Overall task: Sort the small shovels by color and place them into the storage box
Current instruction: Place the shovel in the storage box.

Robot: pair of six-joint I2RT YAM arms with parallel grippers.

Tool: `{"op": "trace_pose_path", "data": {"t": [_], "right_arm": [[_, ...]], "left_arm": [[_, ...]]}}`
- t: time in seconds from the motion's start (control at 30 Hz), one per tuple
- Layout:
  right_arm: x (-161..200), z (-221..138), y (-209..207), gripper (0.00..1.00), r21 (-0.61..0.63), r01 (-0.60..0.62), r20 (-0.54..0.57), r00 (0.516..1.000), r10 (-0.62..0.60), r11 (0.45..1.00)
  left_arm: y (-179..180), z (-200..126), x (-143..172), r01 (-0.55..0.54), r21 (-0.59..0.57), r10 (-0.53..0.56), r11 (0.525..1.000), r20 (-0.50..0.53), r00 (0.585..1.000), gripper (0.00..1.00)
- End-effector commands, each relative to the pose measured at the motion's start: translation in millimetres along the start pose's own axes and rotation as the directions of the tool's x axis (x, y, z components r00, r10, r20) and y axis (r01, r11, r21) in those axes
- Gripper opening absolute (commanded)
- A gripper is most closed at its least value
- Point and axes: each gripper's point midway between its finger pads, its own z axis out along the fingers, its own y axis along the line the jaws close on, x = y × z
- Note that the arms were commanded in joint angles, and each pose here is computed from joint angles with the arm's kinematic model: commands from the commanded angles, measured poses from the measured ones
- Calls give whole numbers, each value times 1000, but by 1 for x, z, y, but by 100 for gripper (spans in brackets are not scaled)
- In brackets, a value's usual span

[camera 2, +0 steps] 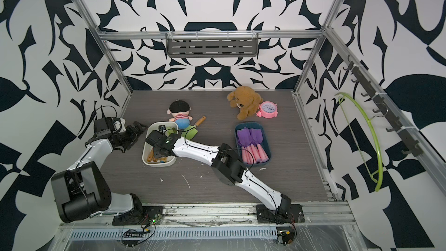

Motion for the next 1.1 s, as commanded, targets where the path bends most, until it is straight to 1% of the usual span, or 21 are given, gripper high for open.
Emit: {"op": "trace_pose_path", "data": {"t": [0.0, 0.17, 0.37, 0.5, 0.53, 0.57, 0.63, 0.73, 0.87, 0.97, 1.07], "right_arm": [[-24, -25, 27, 39, -107, -10, 63, 998, 17, 994], [-25, -23, 35, 37, -154, -15, 62, 998, 25, 988], [-23, -15, 22, 37, -125, -42, 36, 998, 46, 991], [-27, -23, 24, 37, -130, -32, 48, 998, 38, 991], [-26, -22, 22, 38, -123, -26, 50, 998, 32, 992], [-33, -35, 26, 39, -134, -20, 70, 997, 29, 991], [-41, -49, 27, 41, -137, -2, 99, 995, 15, 991], [-53, -74, 27, 42, -138, 29, 153, 988, -8, 990], [-65, -109, 16, 42, -113, 66, 226, 973, -39, 991], [-71, -130, -11, 41, -42, 65, 271, 961, -52, 997], [-69, -139, -41, 40, 10, 56, 263, 963, -56, 998]], "left_arm": [[-3, -3, 4, -7, 23, 7, 1000, 0, 1000, 99], [-5, -4, 5, -10, 33, 10, 999, -2, 1000, 99], [-7, -4, 6, -13, 44, 14, 999, -5, 1000, 99], [-11, -4, 7, -26, 67, 26, 997, -13, 1000, 99], [-13, -5, 7, -29, 74, 31, 997, -16, 999, 99], [-15, -5, 7, -33, 79, 34, 996, -18, 999, 98], [-20, -8, 8, -51, 84, 53, 995, -26, 998, 97], [-36, -14, 12, -116, 86, 120, 989, -49, 992, 95], [-57, -17, 31, -197, 76, 205, 978, -121, 971, 93], [-66, -13, 49, -225, 86, 238, 970, -179, 955, 90], [-64, -3, 65, -248, 81, 260, 965, -222, 940, 87]]}}
